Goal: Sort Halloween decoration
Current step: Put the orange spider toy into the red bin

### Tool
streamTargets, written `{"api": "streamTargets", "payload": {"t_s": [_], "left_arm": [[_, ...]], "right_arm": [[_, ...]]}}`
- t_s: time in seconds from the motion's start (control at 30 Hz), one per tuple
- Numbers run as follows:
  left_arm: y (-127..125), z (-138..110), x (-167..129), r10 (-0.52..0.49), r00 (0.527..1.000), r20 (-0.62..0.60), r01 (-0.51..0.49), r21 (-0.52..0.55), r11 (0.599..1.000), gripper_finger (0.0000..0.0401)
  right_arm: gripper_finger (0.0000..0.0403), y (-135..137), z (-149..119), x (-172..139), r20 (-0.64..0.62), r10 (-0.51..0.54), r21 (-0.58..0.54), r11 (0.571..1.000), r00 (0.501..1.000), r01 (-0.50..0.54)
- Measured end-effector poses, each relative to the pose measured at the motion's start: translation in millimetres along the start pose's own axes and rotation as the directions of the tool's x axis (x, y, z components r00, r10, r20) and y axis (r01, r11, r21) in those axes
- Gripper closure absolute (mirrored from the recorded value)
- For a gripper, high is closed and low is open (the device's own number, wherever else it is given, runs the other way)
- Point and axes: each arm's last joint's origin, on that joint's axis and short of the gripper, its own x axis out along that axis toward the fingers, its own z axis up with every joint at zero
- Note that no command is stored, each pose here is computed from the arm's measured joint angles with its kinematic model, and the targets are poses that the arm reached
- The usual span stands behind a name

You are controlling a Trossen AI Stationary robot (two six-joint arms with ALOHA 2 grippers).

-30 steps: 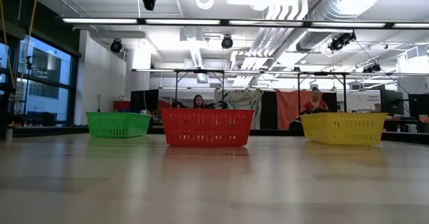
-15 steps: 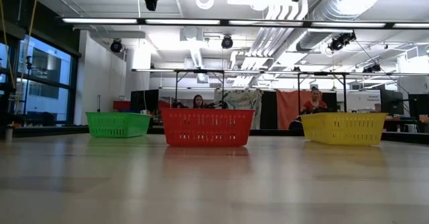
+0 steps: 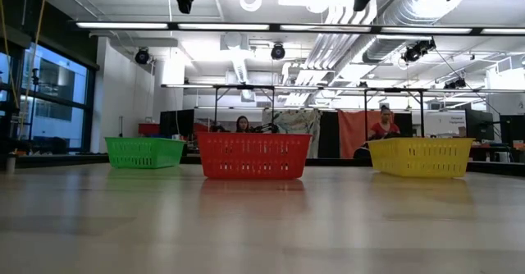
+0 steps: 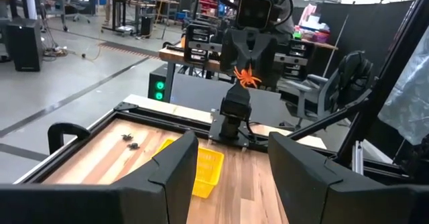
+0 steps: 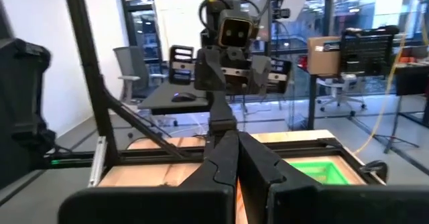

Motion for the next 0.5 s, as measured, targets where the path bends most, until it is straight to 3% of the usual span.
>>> {"api": "streamTargets", "payload": {"t_s": [0.5], "left_arm": [[0.0, 0.0, 0.0, 0.001, 1.0, 0.0, -0.001, 0.0, 1.0, 0.0229]], "right_arm": [[0.0403, -0.2, 0.0, 0.0, 0.0, -0.006, 0.049, 0.999, 1.0, 0.006]]}}
